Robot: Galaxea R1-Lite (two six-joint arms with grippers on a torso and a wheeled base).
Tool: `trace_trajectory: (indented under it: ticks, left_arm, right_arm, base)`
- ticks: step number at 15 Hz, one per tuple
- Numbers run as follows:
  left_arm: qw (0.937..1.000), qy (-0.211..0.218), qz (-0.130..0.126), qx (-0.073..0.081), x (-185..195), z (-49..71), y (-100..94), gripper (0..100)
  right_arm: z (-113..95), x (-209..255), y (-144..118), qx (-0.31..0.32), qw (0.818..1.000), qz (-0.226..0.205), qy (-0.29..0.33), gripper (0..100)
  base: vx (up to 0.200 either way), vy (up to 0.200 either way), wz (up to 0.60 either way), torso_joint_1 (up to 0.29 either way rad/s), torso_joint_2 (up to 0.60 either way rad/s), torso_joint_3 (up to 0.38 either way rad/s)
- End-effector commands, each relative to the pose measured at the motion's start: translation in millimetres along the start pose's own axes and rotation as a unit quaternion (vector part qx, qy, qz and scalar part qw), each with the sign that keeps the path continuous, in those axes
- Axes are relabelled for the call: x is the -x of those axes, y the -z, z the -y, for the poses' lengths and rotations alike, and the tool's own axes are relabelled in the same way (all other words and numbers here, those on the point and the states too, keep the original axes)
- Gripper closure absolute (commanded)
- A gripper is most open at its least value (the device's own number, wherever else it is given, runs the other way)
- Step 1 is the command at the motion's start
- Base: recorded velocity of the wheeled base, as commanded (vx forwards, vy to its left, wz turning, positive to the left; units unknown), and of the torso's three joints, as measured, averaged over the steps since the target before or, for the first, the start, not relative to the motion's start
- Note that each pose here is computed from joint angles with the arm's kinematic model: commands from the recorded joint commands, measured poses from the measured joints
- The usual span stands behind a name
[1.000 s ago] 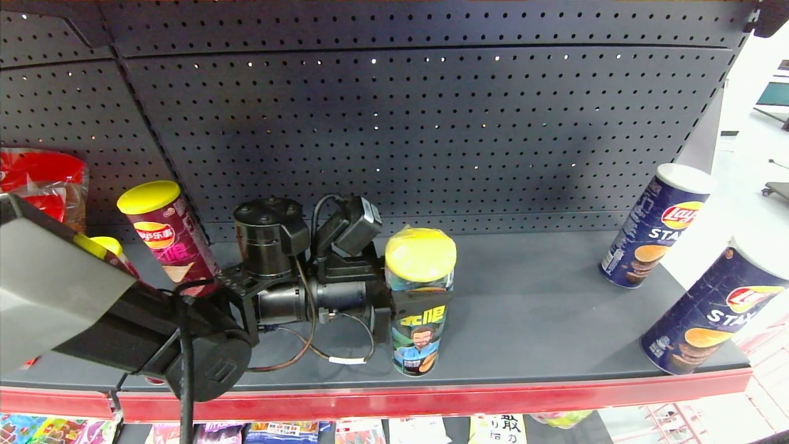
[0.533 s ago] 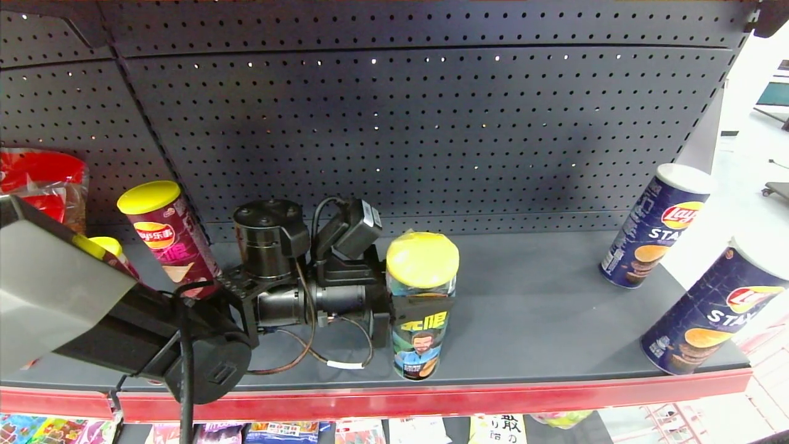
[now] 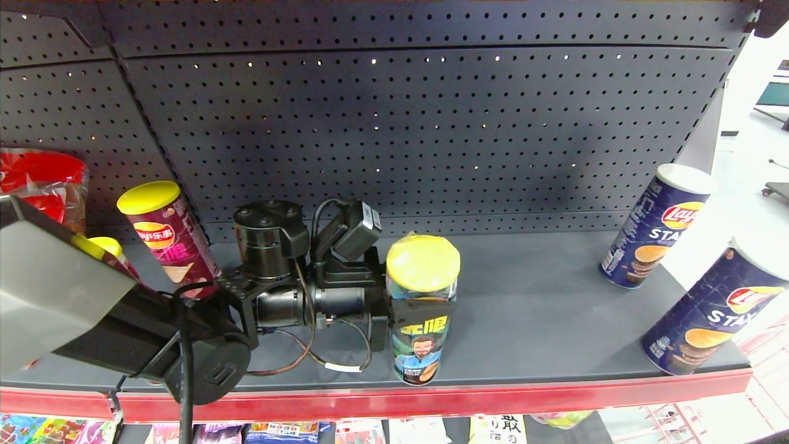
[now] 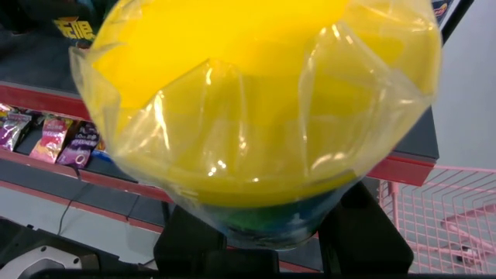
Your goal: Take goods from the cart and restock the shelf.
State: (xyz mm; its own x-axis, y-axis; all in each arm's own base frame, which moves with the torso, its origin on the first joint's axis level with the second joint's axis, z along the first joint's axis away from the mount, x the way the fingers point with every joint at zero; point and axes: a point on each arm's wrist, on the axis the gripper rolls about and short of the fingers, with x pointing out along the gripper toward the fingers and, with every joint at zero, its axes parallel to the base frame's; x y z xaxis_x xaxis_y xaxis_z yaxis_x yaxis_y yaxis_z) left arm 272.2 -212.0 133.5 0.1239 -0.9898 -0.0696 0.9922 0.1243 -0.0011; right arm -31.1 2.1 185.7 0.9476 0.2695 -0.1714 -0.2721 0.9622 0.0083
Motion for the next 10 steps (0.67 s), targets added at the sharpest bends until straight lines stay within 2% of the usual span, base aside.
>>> trace_trajectory:
  ticks: [1, 2, 3, 7, 10]
  left_arm:
    - [1.0, -0.001, -0.001, 0.0, 0, -0.3, 1.1, 100]
    - [1.0, -0.001, -0.002, 0.001, 0, 0.0, 1.8, 100]
    - [1.0, 0.0, 0.0, 0.0, 0, -0.1, 1.2, 0]
    - [1.0, -0.007, -0.002, 0.002, 1, -0.2, 1.6, 0]
    - [0.9995, -0.029, -0.007, 0.007, 21, 6.5, 15.7, 0]
  right_arm:
    - [0, 0, 0, 0.001, 1.0, 0.0, -0.001, 100]
    - [0, 0, 0, 0.0, 1.0, -0.001, 0.0, 100]
    - [0, 0, 0, 0.0, 1.0, 0.0, 0.0, 100]
    - [0, 0, 0, 0.0, 1.0, -0.001, -0.001, 100]
    - [1, -4, -5, 0.0, 1.0, -0.008, -0.008, 100]
  base:
    - [0.0, 0.0, 0.0, 0.0, 0.0, 0.0]
    - [0.0, 0.0, 0.0, 0.0, 0.0, 0.0]
    - [0.0, 0.0, 0.0, 0.0, 0.0, 0.0]
    - [0.0, 0.0, 0.0, 0.0, 0.0, 0.0]
    - [0.0, 0.0, 0.0, 0.0, 0.0, 0.0]
